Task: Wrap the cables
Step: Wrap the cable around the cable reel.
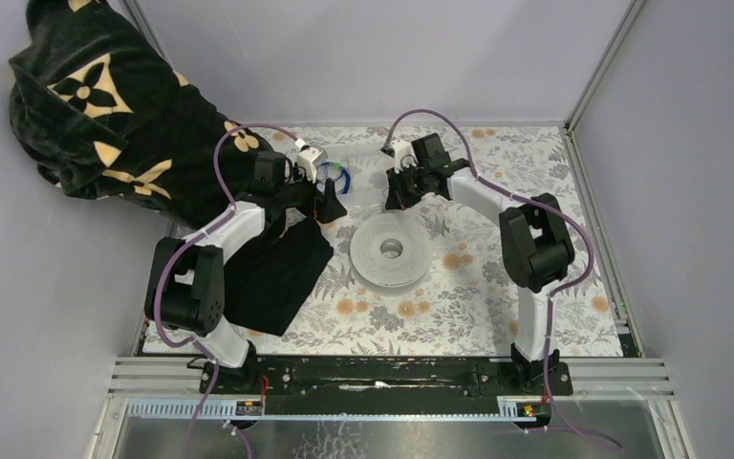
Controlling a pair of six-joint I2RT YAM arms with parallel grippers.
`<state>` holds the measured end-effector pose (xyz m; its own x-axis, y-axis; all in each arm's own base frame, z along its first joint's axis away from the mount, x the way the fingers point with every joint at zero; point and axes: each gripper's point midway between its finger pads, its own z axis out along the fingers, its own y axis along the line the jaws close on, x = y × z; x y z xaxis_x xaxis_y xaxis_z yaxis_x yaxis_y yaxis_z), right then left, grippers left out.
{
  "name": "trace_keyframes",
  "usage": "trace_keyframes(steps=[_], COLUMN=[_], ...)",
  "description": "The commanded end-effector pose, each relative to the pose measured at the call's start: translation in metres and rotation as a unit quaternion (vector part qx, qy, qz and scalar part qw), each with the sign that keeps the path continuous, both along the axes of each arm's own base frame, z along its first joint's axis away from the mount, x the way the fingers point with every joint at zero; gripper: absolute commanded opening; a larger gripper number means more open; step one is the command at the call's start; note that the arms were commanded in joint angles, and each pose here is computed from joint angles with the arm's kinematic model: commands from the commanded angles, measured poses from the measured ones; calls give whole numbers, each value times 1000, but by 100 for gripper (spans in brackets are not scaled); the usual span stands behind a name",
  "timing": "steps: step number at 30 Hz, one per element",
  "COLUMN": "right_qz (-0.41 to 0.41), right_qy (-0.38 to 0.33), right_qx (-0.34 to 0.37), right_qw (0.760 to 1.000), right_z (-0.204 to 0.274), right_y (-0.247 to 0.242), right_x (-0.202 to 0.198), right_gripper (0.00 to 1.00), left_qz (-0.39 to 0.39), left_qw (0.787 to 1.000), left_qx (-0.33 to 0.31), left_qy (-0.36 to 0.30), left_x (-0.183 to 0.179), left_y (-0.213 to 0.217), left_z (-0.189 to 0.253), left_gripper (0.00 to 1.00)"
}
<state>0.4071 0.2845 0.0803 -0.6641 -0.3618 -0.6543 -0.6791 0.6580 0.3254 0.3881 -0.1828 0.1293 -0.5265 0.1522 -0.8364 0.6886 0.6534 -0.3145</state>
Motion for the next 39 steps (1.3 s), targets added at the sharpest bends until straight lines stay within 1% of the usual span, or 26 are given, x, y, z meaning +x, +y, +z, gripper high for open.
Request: trace_keyframes(steps=[1, 9, 16, 19, 23, 29, 33, 36, 39], right_qz=[51, 85, 106, 102, 63, 2, -7, -18, -32], right_qy=[-9, 4, 20, 17, 1, -15, -10, 1, -2], right_qx=[10, 12, 15, 21, -6, -63, -66, -70, -69], right_qw=[999, 996, 994, 994, 998, 998, 998, 997, 997], right_z=[8, 0, -8, -2, 0, -1, -2, -4, 1], right_y=[26, 53, 67, 74, 65, 36, 23, 13, 0], right_x=[-6, -16, -30, -26, -12, 1, 4, 6, 8], right_gripper=[1, 2, 6, 1, 0, 0, 0, 0, 0], left_qz=[24, 34, 24, 25, 25, 16, -3, -8, -11], left_qw=[1000, 999, 999, 999, 999, 999, 998, 998, 998], left_qx=[-7, -20, -28, -33, -26, 7, 19, 22, 30], left_qy=[-13, -19, 4, 5, -7, -30, -56, -54, -50], left_x=[9, 7, 6, 8, 8, 5, -3, -7, -9], left_y=[1, 1, -3, -5, -3, 5, 6, 6, 8], left_z=[5, 2, -12, -15, -11, -6, -8, -12, -14], left_gripper=[96, 96, 96, 96, 96, 96, 97, 97, 97])
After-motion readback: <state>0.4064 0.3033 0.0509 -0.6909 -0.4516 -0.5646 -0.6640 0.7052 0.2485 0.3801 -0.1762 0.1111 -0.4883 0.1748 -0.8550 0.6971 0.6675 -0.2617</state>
